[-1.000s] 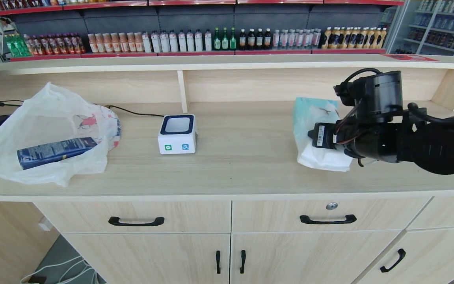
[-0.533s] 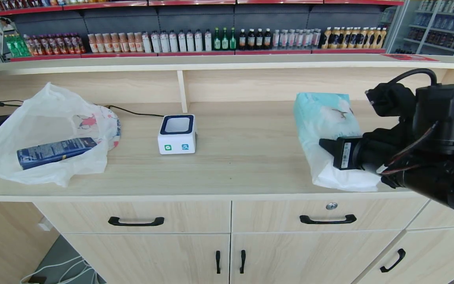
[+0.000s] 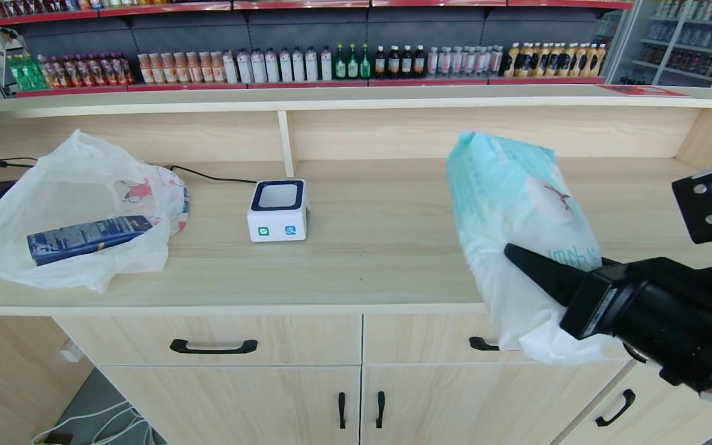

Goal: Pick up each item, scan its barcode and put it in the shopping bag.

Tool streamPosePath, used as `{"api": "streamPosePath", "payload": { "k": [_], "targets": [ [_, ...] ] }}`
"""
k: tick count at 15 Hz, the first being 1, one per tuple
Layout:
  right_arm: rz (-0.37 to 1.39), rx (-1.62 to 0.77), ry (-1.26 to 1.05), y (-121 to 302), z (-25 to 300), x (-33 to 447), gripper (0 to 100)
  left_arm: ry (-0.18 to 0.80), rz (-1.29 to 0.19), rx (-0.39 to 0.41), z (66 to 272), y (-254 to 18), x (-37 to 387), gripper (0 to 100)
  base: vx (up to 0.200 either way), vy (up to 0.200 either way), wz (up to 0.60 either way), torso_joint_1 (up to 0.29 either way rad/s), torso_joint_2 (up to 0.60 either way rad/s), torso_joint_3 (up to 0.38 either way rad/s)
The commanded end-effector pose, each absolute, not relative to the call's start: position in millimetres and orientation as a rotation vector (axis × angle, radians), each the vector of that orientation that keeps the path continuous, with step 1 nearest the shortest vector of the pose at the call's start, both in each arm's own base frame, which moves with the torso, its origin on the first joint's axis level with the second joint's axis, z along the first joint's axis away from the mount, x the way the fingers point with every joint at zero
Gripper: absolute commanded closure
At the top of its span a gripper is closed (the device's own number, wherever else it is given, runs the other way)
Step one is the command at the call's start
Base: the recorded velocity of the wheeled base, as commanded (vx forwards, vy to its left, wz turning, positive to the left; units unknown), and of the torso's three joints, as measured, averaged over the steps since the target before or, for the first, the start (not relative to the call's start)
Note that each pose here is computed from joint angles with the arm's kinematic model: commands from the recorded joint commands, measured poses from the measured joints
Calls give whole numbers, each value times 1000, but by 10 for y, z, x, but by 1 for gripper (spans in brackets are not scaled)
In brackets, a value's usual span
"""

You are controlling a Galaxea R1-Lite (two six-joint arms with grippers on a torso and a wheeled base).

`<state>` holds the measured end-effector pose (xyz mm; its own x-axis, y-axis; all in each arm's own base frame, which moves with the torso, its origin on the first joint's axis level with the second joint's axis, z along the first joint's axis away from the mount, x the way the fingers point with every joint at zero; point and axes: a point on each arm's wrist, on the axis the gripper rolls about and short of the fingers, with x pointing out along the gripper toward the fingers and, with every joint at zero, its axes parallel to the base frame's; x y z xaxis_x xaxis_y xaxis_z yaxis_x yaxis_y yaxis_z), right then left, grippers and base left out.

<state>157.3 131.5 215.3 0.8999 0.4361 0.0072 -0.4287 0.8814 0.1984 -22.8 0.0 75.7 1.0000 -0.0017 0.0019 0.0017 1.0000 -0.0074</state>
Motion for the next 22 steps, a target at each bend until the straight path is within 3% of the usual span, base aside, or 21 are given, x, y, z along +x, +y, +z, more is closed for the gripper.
{"api": "streamPosePath", "payload": {
  "k": [1,6,8,12,17,22],
  "targets": [
    [555,307,50,1495,2038,1651,100,-2,-2,-8,756,0,-228,0,0,0,0,0,0,0],
    [723,801,133,1913,1547,1627,100,-2,-2,-8,756,0,-228,0,0,0,0,0,0,0],
    [788,915,222,1963,1506,1551,100,-2,0,-8,756,1,-228,0,0,0,0,0,0,0],
    [880,1052,308,2014,1572,1527,100,-3,-2,-8,758,0,-228,0,0,0,0,0,0,0],
    [975,1526,581,1876,1779,1371,100,-3,-2,-8,758,0,-228,0,0,0,0,0,0,0],
    [1048,1628,884,1875,1720,1338,100,-3,-2,-8,758,0,-228,0,0,0,0,0,0,0]
  ]
}}
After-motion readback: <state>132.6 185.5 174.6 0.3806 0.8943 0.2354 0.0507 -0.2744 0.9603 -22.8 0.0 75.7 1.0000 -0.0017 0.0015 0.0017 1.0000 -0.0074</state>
